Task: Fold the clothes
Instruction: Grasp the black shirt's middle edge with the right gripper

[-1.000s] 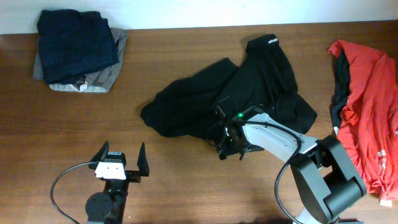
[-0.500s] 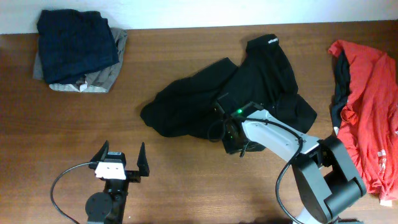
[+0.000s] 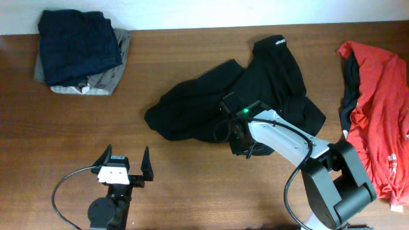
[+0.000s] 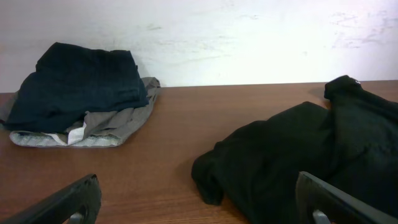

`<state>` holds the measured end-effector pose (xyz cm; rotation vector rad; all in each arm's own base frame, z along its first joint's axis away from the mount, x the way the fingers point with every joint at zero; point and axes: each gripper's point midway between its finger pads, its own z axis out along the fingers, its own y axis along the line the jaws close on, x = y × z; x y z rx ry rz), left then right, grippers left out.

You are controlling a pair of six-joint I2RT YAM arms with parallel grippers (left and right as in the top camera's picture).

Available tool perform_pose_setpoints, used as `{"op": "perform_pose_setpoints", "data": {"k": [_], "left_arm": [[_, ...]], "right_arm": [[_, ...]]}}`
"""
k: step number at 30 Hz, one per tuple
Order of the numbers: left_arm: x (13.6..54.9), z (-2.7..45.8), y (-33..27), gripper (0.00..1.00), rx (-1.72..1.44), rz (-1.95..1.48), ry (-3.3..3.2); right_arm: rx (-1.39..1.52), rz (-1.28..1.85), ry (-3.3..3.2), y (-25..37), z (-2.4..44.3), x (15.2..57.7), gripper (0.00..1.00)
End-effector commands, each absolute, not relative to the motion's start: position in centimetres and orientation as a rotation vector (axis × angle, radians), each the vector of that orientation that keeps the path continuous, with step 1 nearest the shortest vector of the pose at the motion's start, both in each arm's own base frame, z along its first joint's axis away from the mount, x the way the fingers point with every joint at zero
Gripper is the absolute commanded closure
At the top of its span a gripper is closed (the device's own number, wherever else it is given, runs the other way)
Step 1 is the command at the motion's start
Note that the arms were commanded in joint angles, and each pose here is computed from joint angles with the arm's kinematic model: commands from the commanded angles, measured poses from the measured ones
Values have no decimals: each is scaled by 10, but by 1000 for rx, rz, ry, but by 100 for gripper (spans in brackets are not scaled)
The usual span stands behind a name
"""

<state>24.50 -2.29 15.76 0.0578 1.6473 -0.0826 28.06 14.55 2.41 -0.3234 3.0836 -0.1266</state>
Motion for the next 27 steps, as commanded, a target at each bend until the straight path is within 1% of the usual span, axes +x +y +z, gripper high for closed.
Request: {"op": "perform_pose_setpoints", "data": {"k": [1, 6, 23, 24, 25, 26, 27], "left_arm": [[245, 156, -21, 1, 62, -66, 1650], [245, 156, -21, 1, 62, -66, 1650], [245, 156, -21, 1, 62, -66, 1650], [245, 156, -21, 1, 62, -66, 1650], [245, 156, -21, 1, 62, -66, 1650], [245, 156, -21, 1, 62, -66, 1650], [245, 156, -21, 1, 62, -66, 1650]], "right_arm": [[-324, -151, 3098, 144, 18, 276, 61], [-329, -39, 3114, 156, 10, 270, 60], [-334, -85, 3149, 151, -9, 267, 61], [-334, -85, 3148, 151, -9, 267, 62], [-333, -84, 3147, 151, -10, 267, 66], [-333, -83, 3146, 152, -10, 268, 73], [-333, -83, 3146, 152, -10, 268, 75]]}}
